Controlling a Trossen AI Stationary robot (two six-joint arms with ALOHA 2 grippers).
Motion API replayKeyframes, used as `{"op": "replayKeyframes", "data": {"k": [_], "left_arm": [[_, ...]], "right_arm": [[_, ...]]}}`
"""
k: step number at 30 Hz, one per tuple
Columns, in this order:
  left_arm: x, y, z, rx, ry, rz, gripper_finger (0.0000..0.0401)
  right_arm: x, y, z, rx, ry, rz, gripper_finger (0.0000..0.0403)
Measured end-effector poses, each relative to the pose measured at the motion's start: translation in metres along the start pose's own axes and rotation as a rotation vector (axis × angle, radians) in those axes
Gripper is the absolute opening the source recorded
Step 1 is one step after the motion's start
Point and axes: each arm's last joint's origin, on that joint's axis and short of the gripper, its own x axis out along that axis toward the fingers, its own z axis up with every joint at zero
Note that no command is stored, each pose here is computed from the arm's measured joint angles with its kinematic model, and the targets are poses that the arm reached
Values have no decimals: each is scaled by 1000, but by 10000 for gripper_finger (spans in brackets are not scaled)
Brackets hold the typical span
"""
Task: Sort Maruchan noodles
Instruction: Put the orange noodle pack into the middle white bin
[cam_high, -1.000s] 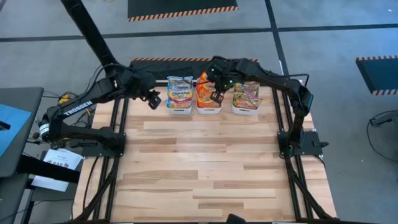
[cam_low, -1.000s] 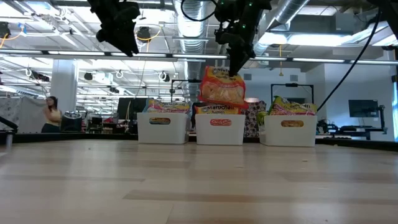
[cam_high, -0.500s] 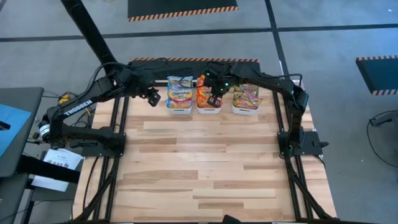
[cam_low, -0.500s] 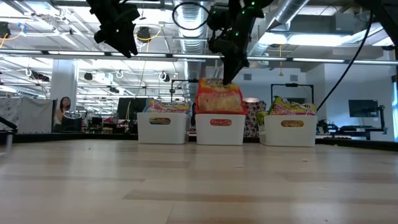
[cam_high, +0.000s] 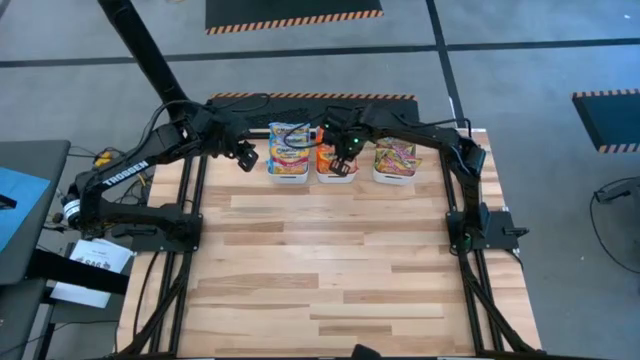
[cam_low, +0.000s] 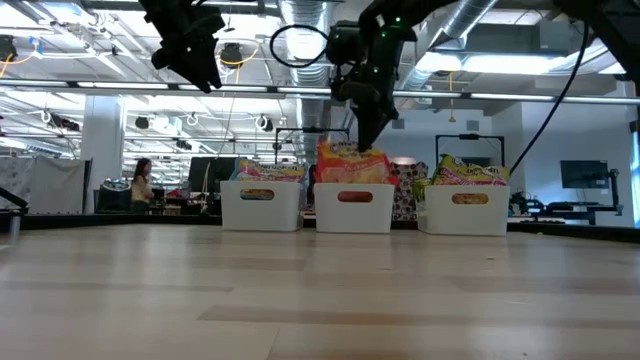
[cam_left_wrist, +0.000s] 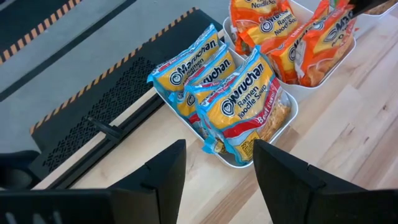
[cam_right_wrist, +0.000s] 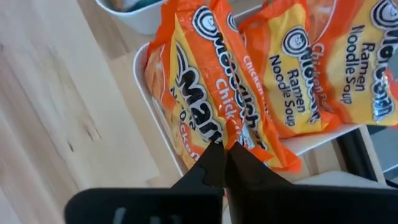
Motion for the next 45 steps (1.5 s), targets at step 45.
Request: {"op": "replayKeyframes", "data": {"k": [45], "left_arm": [[0,0,0,-28,-1,0,174]], "right_arm": [[44,3,13,174,207,218,182]]}}
